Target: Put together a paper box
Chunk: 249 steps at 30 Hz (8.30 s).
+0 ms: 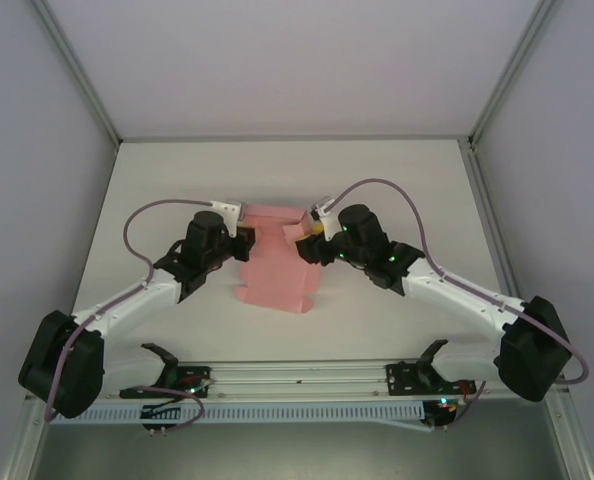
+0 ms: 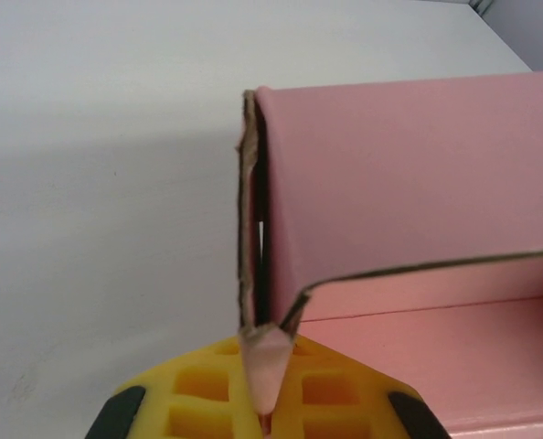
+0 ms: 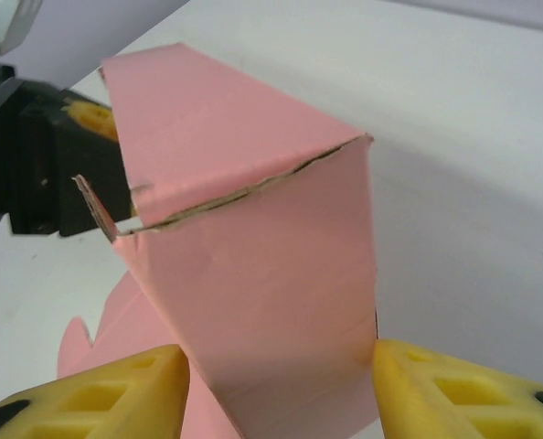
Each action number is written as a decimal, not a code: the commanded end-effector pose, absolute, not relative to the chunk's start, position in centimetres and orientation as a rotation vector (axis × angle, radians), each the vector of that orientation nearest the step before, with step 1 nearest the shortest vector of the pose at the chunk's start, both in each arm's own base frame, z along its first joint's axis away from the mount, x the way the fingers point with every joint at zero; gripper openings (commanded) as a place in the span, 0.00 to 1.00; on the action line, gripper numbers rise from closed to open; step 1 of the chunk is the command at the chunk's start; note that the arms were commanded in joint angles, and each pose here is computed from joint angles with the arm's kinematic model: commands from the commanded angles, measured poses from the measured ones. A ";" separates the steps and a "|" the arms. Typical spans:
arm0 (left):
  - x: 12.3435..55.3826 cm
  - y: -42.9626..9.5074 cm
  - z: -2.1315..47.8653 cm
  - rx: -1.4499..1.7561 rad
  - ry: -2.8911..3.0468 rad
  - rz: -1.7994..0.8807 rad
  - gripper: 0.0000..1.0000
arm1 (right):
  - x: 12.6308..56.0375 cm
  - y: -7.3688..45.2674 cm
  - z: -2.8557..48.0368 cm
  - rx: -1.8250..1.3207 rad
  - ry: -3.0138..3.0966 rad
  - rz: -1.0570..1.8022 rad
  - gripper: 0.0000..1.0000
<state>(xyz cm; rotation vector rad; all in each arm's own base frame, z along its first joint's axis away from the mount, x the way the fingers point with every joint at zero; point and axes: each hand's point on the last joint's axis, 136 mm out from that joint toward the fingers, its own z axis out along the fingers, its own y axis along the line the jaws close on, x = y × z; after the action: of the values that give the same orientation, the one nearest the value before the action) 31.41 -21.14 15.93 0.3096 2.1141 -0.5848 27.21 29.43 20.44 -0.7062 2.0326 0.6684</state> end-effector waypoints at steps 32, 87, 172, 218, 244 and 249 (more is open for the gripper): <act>32.2 -8.5 10.8 -0.372 2.383 0.385 0.00 | 35.5 10.3 21.9 0.229 1.753 -0.912 0.00; 29.1 -25.8 15.5 1.656 2.124 -0.282 0.00 | 25.8 11.5 21.6 0.096 2.042 0.289 1.00; 31.6 -6.5 20.9 -0.291 2.137 -0.180 1.00 | 32.8 26.6 6.8 -0.550 2.534 0.091 0.03; 33.5 -25.7 13.8 1.051 2.209 -0.726 0.58 | 35.4 22.5 15.4 -0.797 2.266 0.556 0.84; 36.8 -25.7 18.5 0.487 2.265 -0.373 0.00 | 35.7 21.6 19.1 -0.465 2.183 0.238 0.00; 37.8 -26.2 20.2 0.300 2.191 -0.405 0.00 | 36.7 22.0 20.1 -0.188 2.067 0.286 0.00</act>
<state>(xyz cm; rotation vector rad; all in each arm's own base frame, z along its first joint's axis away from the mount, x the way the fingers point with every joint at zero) 36.65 -26.14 17.59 0.5030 2.2678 -0.3795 34.75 22.63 17.69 -0.4569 2.1976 0.2818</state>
